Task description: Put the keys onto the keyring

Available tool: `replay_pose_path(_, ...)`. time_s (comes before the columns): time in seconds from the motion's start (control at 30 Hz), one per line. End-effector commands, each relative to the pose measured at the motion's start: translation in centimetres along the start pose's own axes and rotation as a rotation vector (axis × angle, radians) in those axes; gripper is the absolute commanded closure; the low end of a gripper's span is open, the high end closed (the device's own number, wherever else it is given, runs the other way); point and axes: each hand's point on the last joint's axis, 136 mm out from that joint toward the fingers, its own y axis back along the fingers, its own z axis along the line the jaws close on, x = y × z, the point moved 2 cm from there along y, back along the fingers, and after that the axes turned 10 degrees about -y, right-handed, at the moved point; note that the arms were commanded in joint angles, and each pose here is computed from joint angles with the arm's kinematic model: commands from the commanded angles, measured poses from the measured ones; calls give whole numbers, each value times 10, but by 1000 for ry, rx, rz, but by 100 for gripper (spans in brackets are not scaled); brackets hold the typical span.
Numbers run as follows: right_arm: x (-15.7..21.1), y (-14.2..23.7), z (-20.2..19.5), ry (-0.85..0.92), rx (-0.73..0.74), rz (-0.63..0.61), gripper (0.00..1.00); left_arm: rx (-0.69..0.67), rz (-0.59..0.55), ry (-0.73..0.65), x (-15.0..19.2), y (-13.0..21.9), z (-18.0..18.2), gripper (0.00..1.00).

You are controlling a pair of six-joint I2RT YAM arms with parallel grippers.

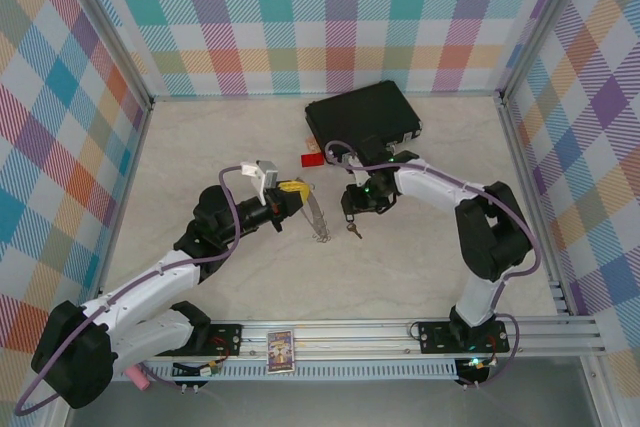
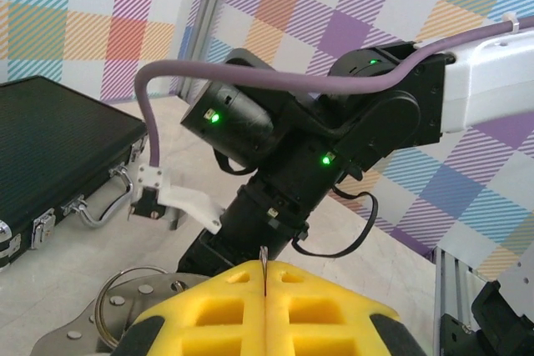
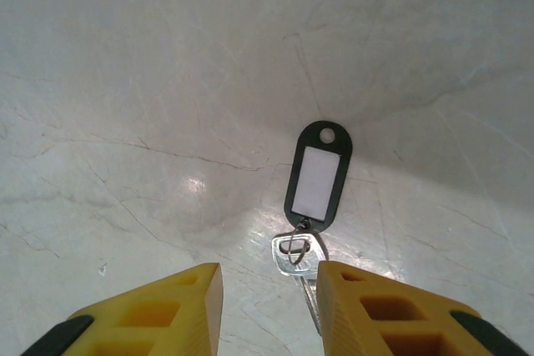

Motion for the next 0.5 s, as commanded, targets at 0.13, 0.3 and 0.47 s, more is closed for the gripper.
replay_pose_path(0.13,8,-12,-1,28,51,65,66,7,-64,-49,-16,5,-4,100)
replay_pose_path(0.3,9,-20,-1,18,40,88,72,9,-61,-49,-16,5,-4,100)
replay_pose_path(0.47,9,-23,-3,22,53,89,72,10,-62,-48,-16,6,-5,100)
